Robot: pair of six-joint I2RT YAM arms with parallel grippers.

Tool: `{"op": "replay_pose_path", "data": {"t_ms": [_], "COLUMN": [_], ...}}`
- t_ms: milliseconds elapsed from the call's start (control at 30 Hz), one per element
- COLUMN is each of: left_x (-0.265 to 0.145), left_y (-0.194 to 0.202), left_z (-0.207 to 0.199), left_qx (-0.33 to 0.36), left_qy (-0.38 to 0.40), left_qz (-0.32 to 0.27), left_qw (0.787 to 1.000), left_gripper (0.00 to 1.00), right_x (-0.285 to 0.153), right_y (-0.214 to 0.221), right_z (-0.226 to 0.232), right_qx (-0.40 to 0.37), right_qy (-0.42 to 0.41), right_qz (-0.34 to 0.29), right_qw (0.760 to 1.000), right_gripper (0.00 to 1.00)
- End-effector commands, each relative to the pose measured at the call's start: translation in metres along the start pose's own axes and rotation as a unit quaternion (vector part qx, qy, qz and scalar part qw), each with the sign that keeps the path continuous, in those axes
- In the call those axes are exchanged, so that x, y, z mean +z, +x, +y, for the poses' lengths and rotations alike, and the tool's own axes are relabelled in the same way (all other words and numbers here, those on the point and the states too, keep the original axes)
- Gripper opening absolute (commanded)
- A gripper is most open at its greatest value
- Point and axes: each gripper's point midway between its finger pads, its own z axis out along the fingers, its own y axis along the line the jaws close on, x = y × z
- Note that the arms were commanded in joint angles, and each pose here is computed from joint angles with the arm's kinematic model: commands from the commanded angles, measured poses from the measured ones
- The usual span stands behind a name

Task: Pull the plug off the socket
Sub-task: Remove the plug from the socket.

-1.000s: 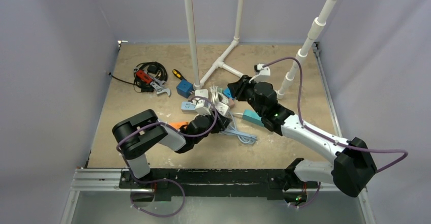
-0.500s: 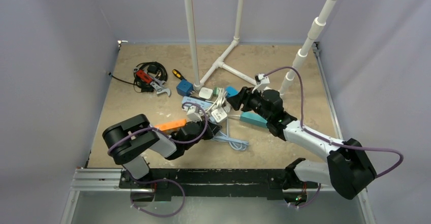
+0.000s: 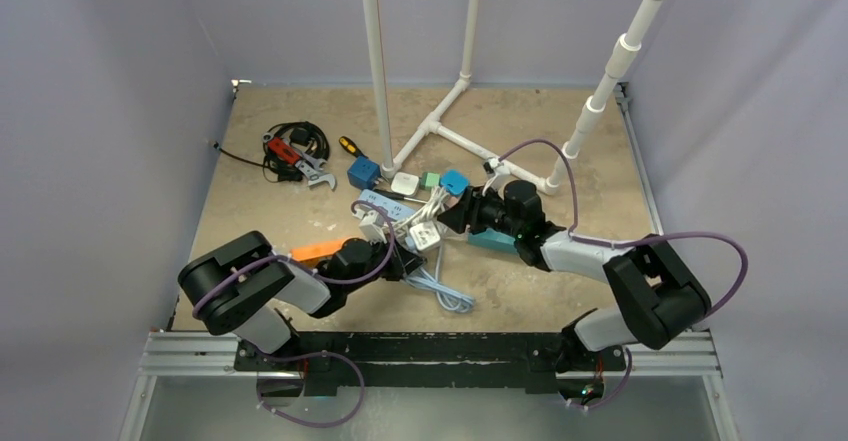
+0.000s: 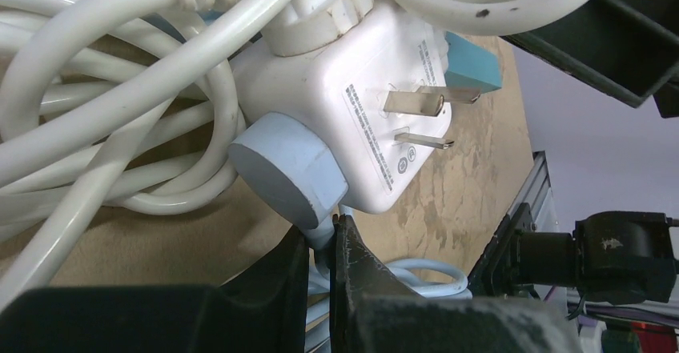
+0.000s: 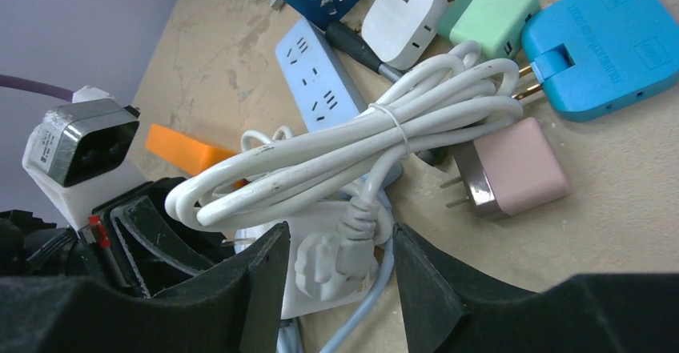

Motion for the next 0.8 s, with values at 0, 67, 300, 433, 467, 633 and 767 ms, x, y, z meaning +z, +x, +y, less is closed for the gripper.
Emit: {"op": "replay_pose_path", "data": {"t_ms": [0, 67, 300, 433, 467, 633, 767], "left_x": [-0.008, -0.008, -0.009, -0.009, -0.009, -0.012, -0.023], "left_y": [0.002, 0.003, 0.001, 0.003, 0.003, 0.0, -0.009], "left_z": [-0.011, -0.012, -0.004, 0.001, 0.003, 0.026, 0.055], "left_qx": [0.042, 0.044, 0.039, 0.042, 0.042, 0.043, 0.027], "left_qy": [0.035, 0.038, 0.02, 0.011, 0.007, -0.046, -0.104], "left_qz": [0.012, 0.015, 0.013, 0.016, 0.016, 0.008, -0.012], "left_qw": [0.998, 0.998, 0.999, 0.999, 0.999, 0.998, 0.994], "left_gripper": [0.0, 0.0, 0.0, 0.0, 0.0, 0.0, 0.0], "right_x": [0.008, 0.013, 0.015, 0.015, 0.016, 0.01, -0.002], "right_y": [-0.01, -0.008, 0.003, 0.016, 0.019, 0.01, -0.018], "right_z": [0.014, 0.012, 0.012, 0.015, 0.015, 0.024, 0.034], "right_qx": [-0.013, -0.015, -0.009, 0.006, 0.008, 0.007, -0.003], "right_qy": [-0.042, -0.046, -0.061, -0.082, -0.086, -0.098, -0.085], "right_qz": [-0.013, -0.007, 0.008, 0.023, 0.026, 0.012, -0.036], "right_qw": [0.999, 0.999, 0.998, 0.996, 0.996, 0.995, 0.996], "right_gripper": [0.52, 0.49, 0.43, 0.34, 0.28, 0.0, 0.0]}}
